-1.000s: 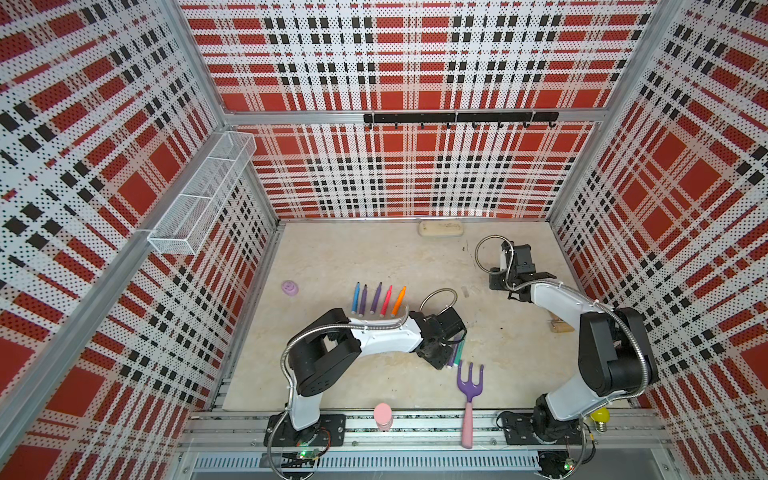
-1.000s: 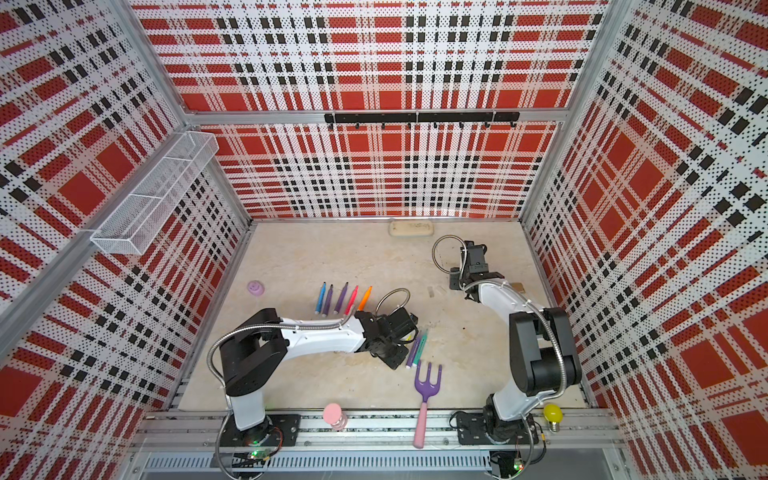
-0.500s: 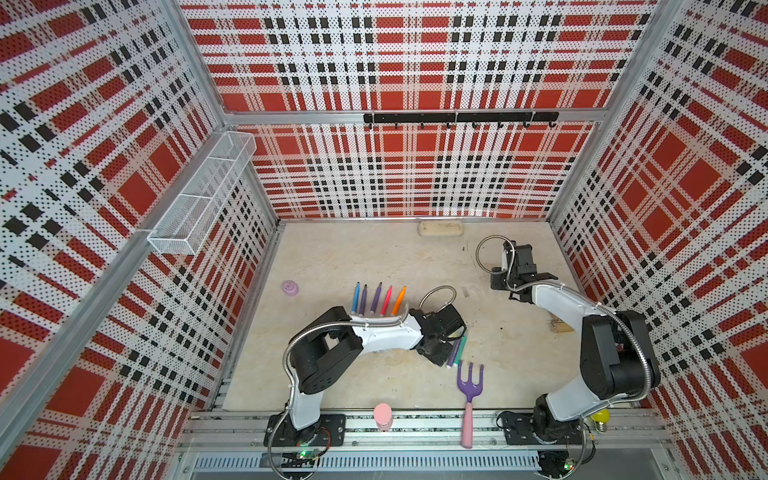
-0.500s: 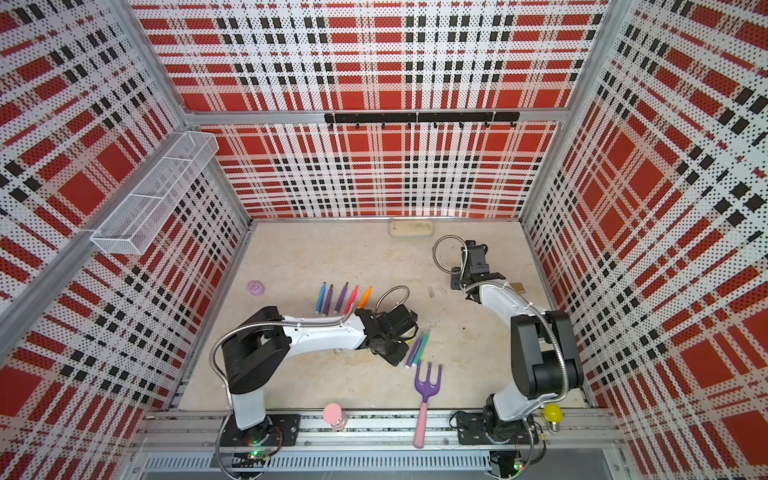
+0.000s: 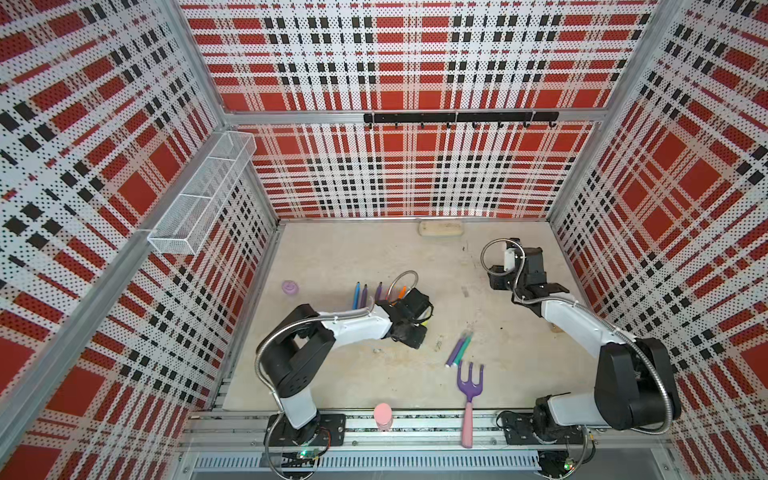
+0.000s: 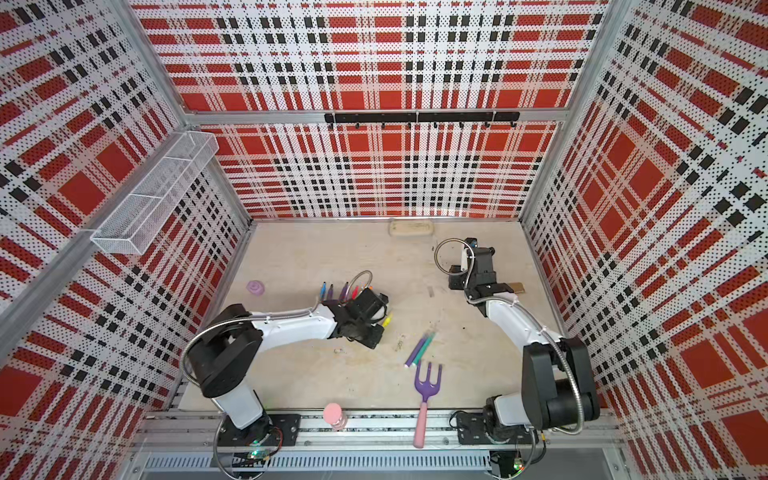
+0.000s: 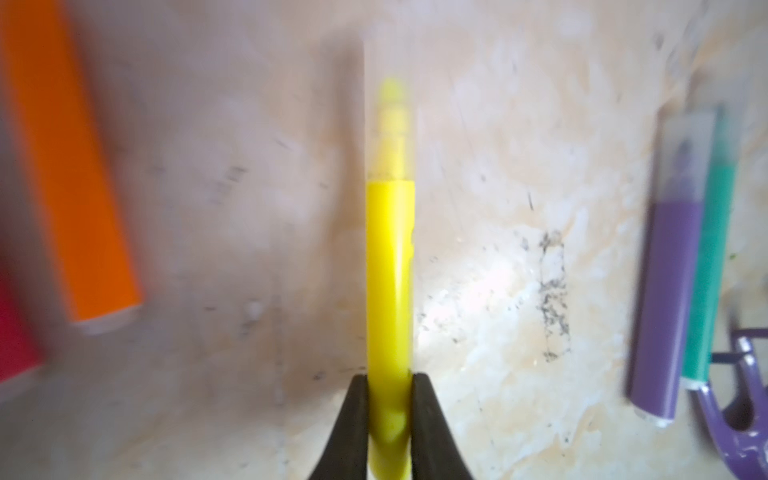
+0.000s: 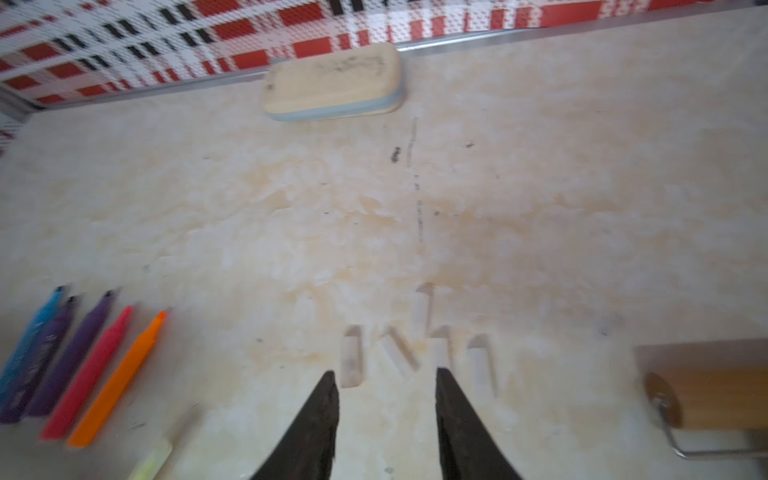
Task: Remove pen caps from pens
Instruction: Pick up the pen from the bottom-center of the table, then open the pen cap on the pen.
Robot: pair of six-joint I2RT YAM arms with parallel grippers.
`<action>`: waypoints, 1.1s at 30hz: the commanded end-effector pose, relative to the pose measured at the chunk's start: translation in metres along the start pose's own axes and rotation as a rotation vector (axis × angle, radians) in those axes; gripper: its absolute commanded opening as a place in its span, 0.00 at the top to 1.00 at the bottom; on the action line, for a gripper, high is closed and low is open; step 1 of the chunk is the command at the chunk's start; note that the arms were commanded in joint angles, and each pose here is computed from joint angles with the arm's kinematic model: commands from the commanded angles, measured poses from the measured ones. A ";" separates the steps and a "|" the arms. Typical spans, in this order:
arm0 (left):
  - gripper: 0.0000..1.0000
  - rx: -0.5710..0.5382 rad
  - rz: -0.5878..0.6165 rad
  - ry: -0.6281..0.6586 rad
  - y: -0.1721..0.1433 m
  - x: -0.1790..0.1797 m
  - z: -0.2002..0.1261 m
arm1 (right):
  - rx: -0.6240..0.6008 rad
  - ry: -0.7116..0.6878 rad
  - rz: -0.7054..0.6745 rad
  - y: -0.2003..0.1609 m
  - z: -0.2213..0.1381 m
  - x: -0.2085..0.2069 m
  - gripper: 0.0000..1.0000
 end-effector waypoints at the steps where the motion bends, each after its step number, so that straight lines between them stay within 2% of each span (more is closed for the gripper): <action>1: 0.93 -0.282 0.018 -0.184 0.053 -0.020 -0.041 | -0.112 0.338 -0.004 0.017 -0.014 0.070 0.56; 3: 0.92 -0.370 0.006 -0.343 0.065 -0.030 -0.062 | -0.080 0.469 0.024 0.011 -0.015 0.095 0.53; 4: 0.93 -0.395 -0.009 -0.380 0.069 -0.031 -0.069 | -0.080 0.519 0.038 0.010 -0.017 0.104 0.52; 10: 0.95 -0.475 -0.006 -0.412 0.079 -0.028 -0.090 | -0.120 0.826 0.047 0.012 -0.042 0.168 0.47; 12: 0.95 -0.496 -0.008 -0.417 0.081 -0.027 -0.095 | -0.109 0.885 0.044 0.010 -0.046 0.182 0.45; 16: 0.95 -0.543 0.005 -0.429 0.087 -0.028 -0.108 | -0.071 0.916 0.038 0.003 -0.041 0.196 0.44; 19: 0.95 -0.564 0.009 -0.434 0.089 -0.029 -0.114 | -0.034 0.855 0.044 -0.003 -0.027 0.193 0.44; 26: 0.95 -0.568 0.010 -0.449 0.085 -0.030 -0.113 | -0.033 0.853 0.086 -0.008 -0.023 0.189 0.56; 33: 0.95 -0.565 0.006 -0.449 0.081 -0.029 -0.111 | -0.054 0.850 0.082 -0.004 -0.030 0.189 0.53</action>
Point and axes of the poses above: each gripper's point midway between its finger pads, its own z axis out along the fingers, its own x axis along the line the jaws close on, y = z × x, the point moved 1 cm from there along -z, back along the fingers, and after that the axes turned 7 degrees about z, right-handed, at the moved point
